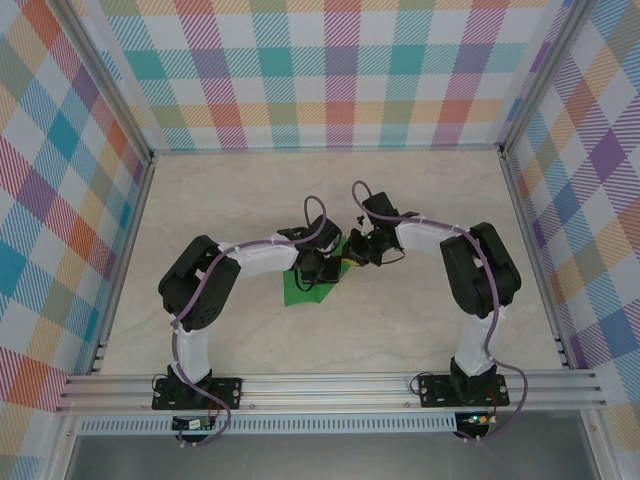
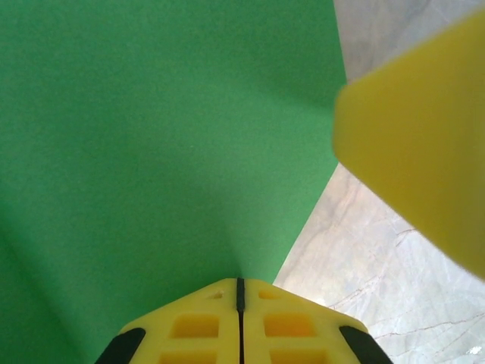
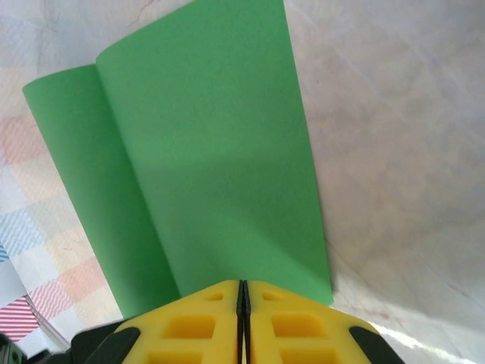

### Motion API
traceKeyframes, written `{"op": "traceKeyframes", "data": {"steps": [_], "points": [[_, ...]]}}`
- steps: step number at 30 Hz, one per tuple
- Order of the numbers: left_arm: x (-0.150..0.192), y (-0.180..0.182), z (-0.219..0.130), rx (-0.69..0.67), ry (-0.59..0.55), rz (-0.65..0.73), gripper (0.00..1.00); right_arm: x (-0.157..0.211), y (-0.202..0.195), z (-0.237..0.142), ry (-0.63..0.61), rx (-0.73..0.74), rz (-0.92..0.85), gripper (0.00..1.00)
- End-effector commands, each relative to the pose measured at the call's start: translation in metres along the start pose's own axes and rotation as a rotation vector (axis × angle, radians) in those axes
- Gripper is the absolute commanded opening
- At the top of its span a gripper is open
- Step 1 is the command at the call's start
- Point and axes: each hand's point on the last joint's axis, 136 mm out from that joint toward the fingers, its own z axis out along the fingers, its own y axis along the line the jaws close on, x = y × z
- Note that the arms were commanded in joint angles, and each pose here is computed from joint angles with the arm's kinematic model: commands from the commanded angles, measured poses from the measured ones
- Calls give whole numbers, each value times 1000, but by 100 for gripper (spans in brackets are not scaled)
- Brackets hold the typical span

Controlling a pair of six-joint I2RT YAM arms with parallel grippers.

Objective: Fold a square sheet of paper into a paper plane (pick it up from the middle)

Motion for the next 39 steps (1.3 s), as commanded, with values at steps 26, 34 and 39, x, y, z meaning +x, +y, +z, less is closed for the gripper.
{"op": "traceKeyframes", "data": {"steps": [26, 34, 39], "points": [[7, 77, -48, -87, -104, -401, 90, 17, -29, 17, 65, 68, 26, 10], [5, 72, -37, -77, -70, -360, 93, 18, -30, 16, 65, 70, 24, 10], [-3, 52, -34, 10, -67, -304, 92, 19, -31, 16, 65, 73, 25, 10]]}}
